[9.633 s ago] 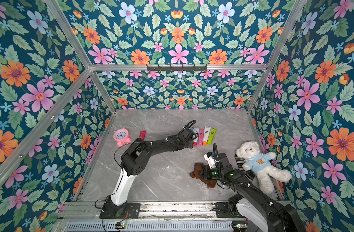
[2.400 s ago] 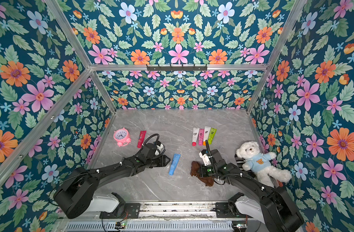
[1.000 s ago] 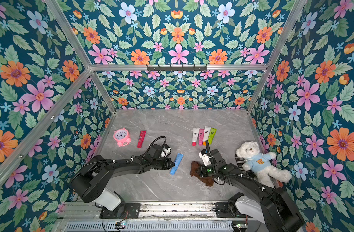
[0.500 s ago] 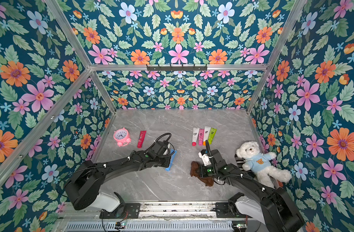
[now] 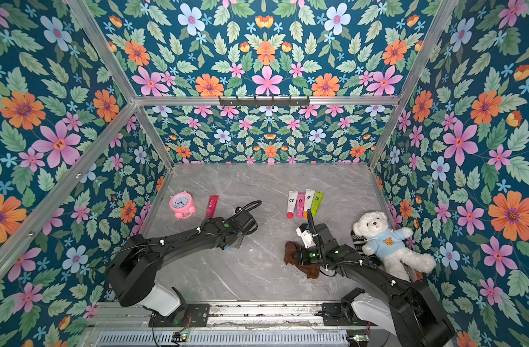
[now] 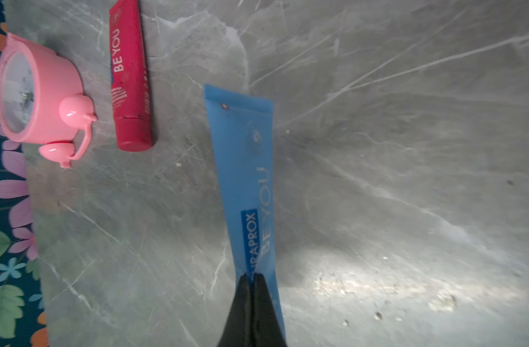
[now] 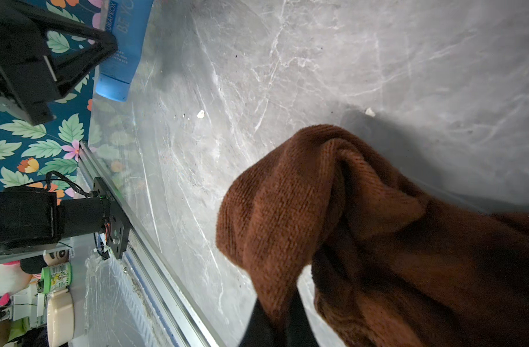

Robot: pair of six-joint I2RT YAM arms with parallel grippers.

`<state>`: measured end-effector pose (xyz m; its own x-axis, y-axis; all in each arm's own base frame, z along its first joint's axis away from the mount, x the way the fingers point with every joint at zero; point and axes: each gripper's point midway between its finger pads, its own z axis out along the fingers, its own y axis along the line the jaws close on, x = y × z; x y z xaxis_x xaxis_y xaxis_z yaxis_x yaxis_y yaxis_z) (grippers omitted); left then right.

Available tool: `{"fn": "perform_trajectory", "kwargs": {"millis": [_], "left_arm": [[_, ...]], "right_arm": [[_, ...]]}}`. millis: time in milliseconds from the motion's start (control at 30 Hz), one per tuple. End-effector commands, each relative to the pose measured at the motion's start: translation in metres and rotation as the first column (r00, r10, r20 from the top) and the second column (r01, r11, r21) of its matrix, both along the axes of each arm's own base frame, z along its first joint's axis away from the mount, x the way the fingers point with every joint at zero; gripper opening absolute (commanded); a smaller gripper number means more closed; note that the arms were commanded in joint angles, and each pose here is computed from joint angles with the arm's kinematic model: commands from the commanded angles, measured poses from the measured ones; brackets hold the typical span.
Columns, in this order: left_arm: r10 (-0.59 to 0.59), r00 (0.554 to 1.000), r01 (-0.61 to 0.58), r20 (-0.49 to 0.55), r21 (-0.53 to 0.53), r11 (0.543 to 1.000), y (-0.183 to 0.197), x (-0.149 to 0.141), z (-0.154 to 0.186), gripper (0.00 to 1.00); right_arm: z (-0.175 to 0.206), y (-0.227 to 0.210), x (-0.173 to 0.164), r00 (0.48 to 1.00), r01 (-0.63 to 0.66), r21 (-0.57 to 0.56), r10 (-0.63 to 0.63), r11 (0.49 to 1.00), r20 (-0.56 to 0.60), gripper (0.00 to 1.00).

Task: Wipe the surface of the toothpaste tube
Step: Adjust the toothpaste at the center of the board.

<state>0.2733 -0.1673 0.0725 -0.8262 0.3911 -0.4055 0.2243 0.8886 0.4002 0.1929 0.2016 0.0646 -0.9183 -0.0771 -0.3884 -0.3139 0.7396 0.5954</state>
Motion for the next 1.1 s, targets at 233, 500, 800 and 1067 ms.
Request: {"fn": "perform_trajectory", "kwargs": {"millis": [233, 500, 800, 1067], "left_arm": [[-0.035, 0.998, 0.026, 0.048, 0.184, 0.983, -0.021, 0.001, -0.024, 0.00], [-0.081, 0.997, 0.075, 0.017, 0.236, 0.969, -0.043, -0.012, -0.049, 0.01], [-0.132, 0.991, 0.127, 0.040, 0.108, 0.986, -0.070, -0.026, -0.045, 0.22], [-0.110, 0.982, 0.116, 0.154, -0.033, 0.993, -0.072, -0.025, -0.001, 0.35]], "right_arm": [[0.001, 0.003, 0.001, 1.000, -0.014, 0.009, 0.014, 1.000, 0.004, 0.00], [0.000, 0.003, 0.000, 1.000, -0.017, 0.007, 0.017, 1.000, -0.003, 0.00], [-0.001, 0.004, 0.001, 1.000, -0.020, 0.007, 0.020, 1.000, -0.005, 0.00], [0.000, 0.004, 0.000, 1.000, -0.021, 0.009, 0.021, 1.000, -0.004, 0.00]]}}
